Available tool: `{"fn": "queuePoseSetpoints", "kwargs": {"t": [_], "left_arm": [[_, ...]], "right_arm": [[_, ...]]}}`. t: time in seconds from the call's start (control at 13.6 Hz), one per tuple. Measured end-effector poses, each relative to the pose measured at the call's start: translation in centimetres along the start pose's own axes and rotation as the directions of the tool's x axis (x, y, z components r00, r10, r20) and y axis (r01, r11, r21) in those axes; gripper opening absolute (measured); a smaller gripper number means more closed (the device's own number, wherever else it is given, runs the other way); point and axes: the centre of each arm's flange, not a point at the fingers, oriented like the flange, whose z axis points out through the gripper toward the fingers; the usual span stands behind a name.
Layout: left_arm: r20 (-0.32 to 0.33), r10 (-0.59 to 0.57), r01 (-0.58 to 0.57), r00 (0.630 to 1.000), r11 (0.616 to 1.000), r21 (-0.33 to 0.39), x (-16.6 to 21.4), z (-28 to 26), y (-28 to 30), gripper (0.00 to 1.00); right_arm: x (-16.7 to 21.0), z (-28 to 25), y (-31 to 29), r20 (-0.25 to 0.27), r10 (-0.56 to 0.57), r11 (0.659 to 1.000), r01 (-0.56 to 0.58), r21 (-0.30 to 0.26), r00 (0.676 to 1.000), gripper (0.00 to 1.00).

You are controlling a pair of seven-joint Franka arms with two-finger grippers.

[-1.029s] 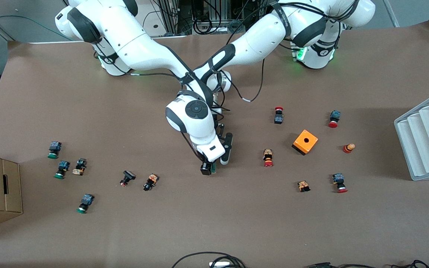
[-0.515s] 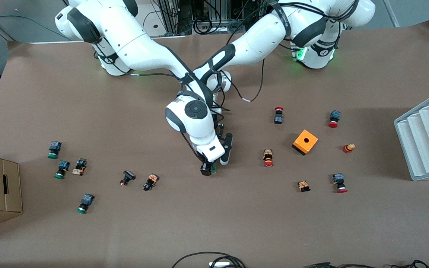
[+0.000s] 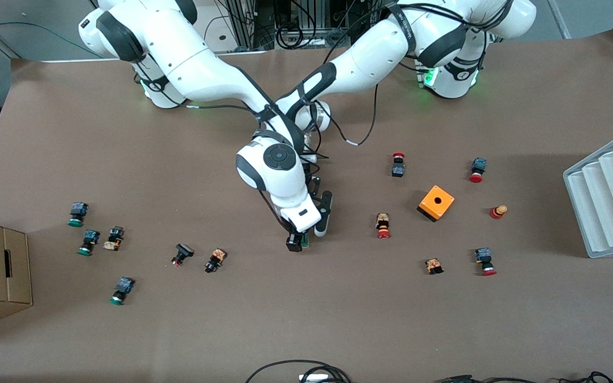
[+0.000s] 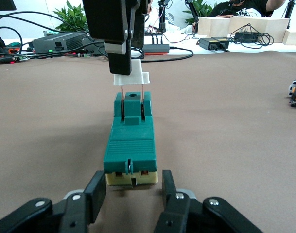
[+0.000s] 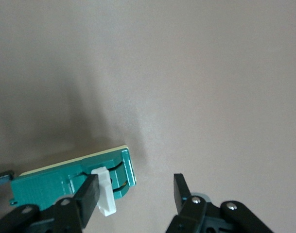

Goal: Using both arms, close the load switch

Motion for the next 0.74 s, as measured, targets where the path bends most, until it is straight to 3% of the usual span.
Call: {"fn": "queuePoseSetpoints", "kwargs": {"t": [0.74], "left_arm": [[0.000, 0.000, 0.000, 1.000, 1.000, 0.000, 0.00, 0.00, 0.00, 0.54]], "right_arm": [[0.04, 0.87, 0.51, -0.015, 0.003, 1.000, -0.003, -0.018, 1.000, 0.69]]}}
